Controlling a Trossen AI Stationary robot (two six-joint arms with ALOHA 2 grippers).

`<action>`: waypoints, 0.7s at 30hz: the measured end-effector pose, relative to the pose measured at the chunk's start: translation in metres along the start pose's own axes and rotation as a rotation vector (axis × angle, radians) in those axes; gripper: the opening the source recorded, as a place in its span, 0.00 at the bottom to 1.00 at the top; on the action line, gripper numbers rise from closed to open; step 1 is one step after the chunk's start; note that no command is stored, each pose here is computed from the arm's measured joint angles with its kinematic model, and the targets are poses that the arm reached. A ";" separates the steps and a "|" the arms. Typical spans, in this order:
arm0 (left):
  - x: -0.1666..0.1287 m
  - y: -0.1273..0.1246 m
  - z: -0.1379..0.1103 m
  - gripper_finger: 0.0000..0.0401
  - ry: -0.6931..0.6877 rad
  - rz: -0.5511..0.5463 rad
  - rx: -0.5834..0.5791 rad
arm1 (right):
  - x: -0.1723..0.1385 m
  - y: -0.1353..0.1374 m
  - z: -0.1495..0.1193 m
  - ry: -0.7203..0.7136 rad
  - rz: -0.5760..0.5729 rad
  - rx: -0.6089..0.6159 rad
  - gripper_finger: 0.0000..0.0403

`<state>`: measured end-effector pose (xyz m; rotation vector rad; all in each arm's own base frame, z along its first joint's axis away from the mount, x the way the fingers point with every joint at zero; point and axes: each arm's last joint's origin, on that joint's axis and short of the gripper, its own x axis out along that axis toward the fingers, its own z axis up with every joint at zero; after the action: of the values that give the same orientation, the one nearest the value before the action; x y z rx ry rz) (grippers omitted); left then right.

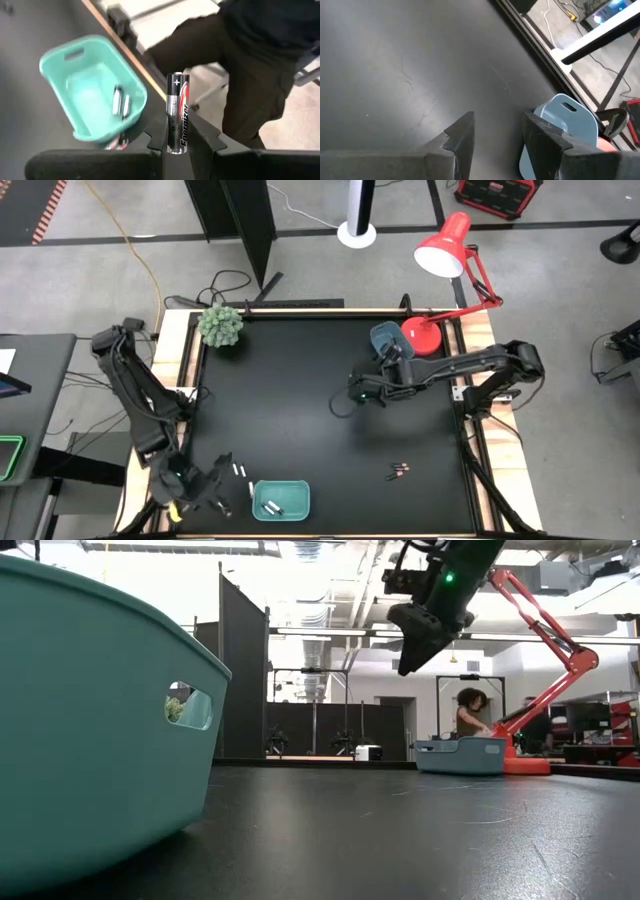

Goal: Sort batteries
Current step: Put the silver battery into the green bin

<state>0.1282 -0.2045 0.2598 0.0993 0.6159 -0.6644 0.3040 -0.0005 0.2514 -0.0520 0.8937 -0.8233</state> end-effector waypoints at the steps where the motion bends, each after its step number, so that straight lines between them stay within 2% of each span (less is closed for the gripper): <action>1: -0.002 0.000 0.001 0.10 -0.012 -0.003 0.008 | -0.001 0.001 0.000 -0.002 0.003 -0.003 0.44; 5: -0.004 0.004 0.002 0.10 -0.029 0.061 -0.018 | -0.003 0.003 -0.001 -0.006 0.009 -0.010 0.44; 8: 0.000 0.013 0.005 0.10 -0.069 0.182 -0.134 | -0.003 0.003 -0.001 -0.007 0.010 -0.011 0.44; 11: 0.010 0.022 0.006 0.10 -0.085 0.244 -0.231 | -0.003 0.003 -0.001 -0.007 0.010 -0.010 0.44; 21: 0.056 0.042 0.003 0.10 -0.046 0.259 -0.280 | -0.003 0.004 0.000 -0.017 0.015 0.002 0.44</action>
<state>0.1901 -0.2028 0.2261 -0.0961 0.6334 -0.3247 0.3054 0.0044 0.2521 -0.0510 0.8761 -0.8086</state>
